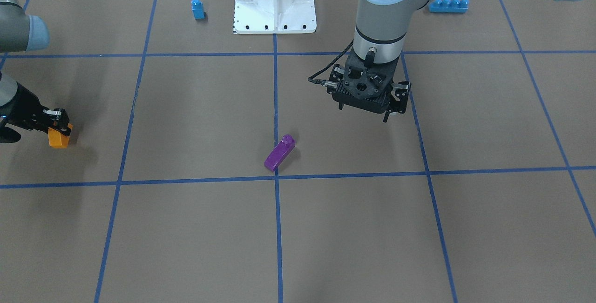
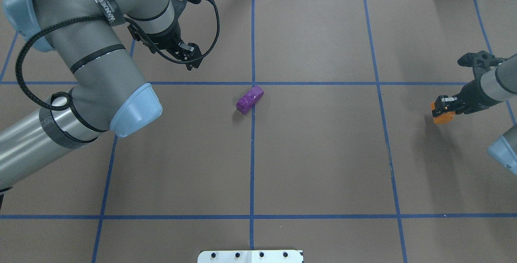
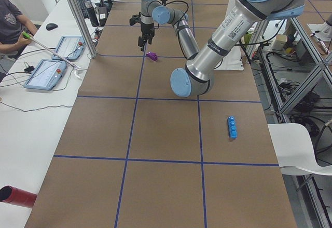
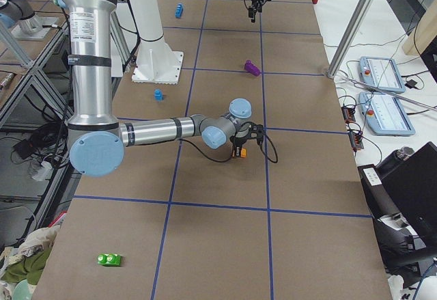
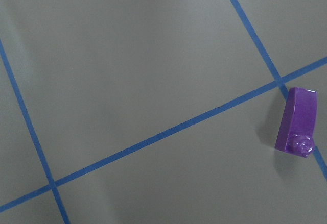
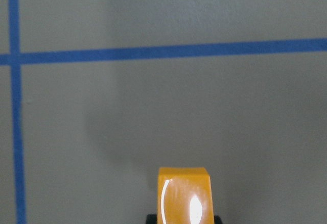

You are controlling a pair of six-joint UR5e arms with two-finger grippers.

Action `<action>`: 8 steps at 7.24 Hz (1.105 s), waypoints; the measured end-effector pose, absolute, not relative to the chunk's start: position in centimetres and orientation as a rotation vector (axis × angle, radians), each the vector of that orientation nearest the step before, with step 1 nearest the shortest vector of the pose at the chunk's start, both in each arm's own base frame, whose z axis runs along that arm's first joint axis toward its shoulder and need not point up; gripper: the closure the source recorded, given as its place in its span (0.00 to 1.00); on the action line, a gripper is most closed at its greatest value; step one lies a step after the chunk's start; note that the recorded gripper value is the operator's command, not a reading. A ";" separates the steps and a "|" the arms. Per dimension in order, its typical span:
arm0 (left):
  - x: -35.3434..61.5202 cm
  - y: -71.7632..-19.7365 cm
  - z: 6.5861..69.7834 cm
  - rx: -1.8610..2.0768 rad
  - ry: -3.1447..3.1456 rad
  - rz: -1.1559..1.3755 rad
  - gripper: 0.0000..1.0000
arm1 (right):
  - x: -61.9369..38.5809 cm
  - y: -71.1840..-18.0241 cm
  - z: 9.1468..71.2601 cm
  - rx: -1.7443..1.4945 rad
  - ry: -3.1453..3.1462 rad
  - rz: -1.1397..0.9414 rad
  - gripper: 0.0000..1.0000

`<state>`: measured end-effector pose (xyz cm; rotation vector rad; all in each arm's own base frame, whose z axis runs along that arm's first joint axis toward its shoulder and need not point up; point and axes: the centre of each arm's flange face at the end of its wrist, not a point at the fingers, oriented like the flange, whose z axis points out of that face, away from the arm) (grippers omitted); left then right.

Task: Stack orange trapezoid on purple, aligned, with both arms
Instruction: 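Carry the orange trapezoid with the right gripper over the purple trapezoid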

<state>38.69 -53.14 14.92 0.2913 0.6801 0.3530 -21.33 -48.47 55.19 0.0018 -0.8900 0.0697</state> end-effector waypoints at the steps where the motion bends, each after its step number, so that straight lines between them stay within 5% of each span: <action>1: 38.3 -53.3 15.4 0.289 0.676 0.349 0.00 | -20.1 -50.3 51.9 -0.009 -0.929 0.096 1.00; 4: 34.0 -54.8 19.3 0.288 0.645 0.361 0.00 | -24.2 -56.3 37.9 -0.032 -0.947 0.143 1.00; 8: 18.4 -58.4 33.9 0.217 0.592 0.443 0.00 | -42.1 -60.7 17.3 -0.208 -0.905 0.448 1.00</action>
